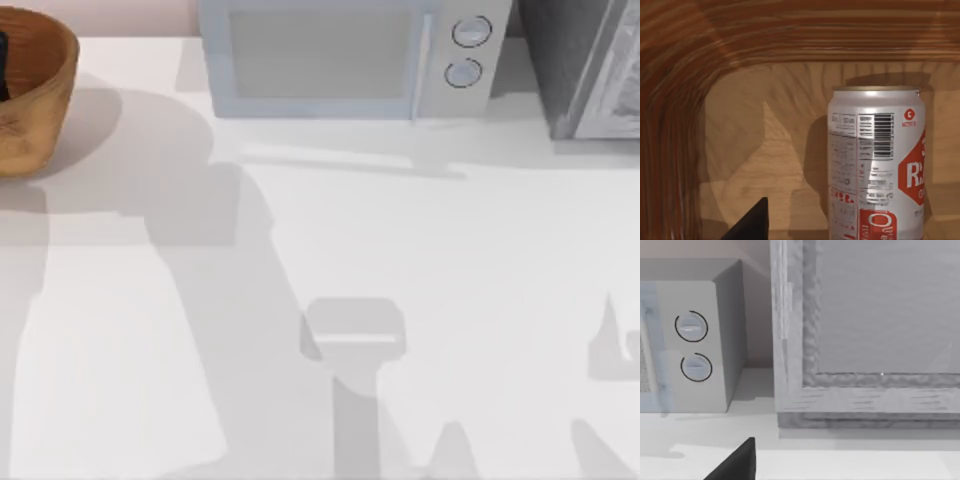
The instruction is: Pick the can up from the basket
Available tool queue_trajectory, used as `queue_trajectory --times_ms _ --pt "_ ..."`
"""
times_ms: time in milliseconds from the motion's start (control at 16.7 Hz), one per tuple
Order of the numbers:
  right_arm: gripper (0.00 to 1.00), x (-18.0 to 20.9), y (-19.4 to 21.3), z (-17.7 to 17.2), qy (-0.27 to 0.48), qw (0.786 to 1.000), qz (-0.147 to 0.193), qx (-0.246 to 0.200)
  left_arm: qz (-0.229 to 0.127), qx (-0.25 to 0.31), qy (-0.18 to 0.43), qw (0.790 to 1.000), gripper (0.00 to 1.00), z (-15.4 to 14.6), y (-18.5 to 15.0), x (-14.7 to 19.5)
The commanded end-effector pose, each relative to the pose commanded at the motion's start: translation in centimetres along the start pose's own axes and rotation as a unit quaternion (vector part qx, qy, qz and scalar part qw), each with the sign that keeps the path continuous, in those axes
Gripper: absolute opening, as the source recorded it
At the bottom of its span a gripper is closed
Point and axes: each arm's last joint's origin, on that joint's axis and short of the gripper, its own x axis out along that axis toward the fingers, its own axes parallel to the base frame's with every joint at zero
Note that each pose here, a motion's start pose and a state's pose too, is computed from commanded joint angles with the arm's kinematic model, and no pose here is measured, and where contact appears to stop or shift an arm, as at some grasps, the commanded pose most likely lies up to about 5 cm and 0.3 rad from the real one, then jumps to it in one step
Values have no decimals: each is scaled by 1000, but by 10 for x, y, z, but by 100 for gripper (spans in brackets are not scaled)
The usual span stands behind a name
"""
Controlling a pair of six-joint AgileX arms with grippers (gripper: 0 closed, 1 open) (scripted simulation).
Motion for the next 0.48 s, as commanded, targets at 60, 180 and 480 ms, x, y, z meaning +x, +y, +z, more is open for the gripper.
queue_trajectory --times_ms 60,180,480 --pt "100 0 0 0 0 1000 0 0 0 0 0 1000 100 0 0 0" --pt "100 0 0 0 0 1000 0 0 0 4 -4 1000 100 2 -4 -1" --pt "100 0 0 0 0 1000 0 0 0 0 0 1000 100 1 0 43"
